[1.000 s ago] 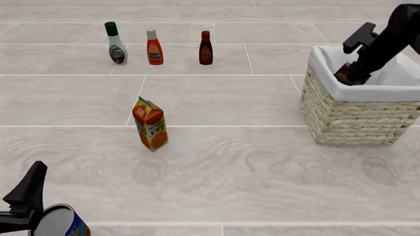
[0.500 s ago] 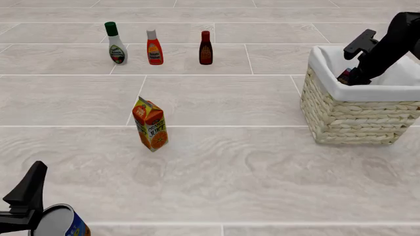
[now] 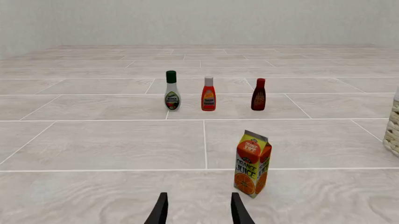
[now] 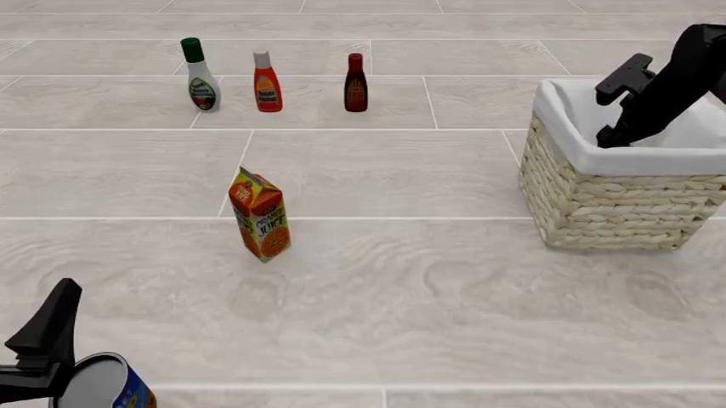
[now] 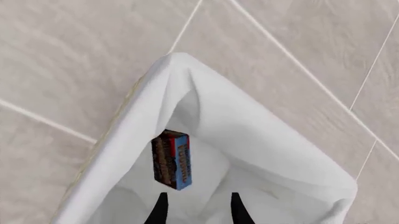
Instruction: Pick the chocolate pudding and place it in the basket.
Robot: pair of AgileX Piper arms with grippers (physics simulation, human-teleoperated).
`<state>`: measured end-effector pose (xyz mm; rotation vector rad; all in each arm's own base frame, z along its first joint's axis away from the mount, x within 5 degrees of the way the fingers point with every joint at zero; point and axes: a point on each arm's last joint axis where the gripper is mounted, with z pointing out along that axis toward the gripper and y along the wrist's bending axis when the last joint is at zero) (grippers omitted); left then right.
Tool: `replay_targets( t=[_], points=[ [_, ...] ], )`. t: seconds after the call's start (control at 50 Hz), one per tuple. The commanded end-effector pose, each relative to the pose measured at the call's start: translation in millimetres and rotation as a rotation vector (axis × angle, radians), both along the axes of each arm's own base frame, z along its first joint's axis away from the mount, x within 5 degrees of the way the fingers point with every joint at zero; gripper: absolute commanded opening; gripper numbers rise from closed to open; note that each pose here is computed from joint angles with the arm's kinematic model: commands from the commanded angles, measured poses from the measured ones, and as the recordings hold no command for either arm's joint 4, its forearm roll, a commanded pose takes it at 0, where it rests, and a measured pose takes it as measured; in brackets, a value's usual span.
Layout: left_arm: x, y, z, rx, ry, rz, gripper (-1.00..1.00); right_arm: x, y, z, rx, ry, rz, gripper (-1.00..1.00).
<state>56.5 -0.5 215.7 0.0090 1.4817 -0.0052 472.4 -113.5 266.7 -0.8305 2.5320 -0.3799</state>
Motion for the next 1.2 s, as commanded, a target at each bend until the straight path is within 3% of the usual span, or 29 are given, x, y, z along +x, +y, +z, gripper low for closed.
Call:
replay_targets(
  t=[0.02,0.5,1.2],
  points=[
    [0,0,-1,0.000,-0.001,0.000,1.00,-1,1,0,0.003,-0.002,-0.004,1.00],
    [0,0,-1,0.000,-0.001,0.000,1.00,-9,2,28,-0.009,-0.042,-0.003,1.00],
    [0,0,-1,0.000,-0.001,0.000,1.00,-70,10,80,-0.032,-0.102,-0.007,1.00]
  ],
)
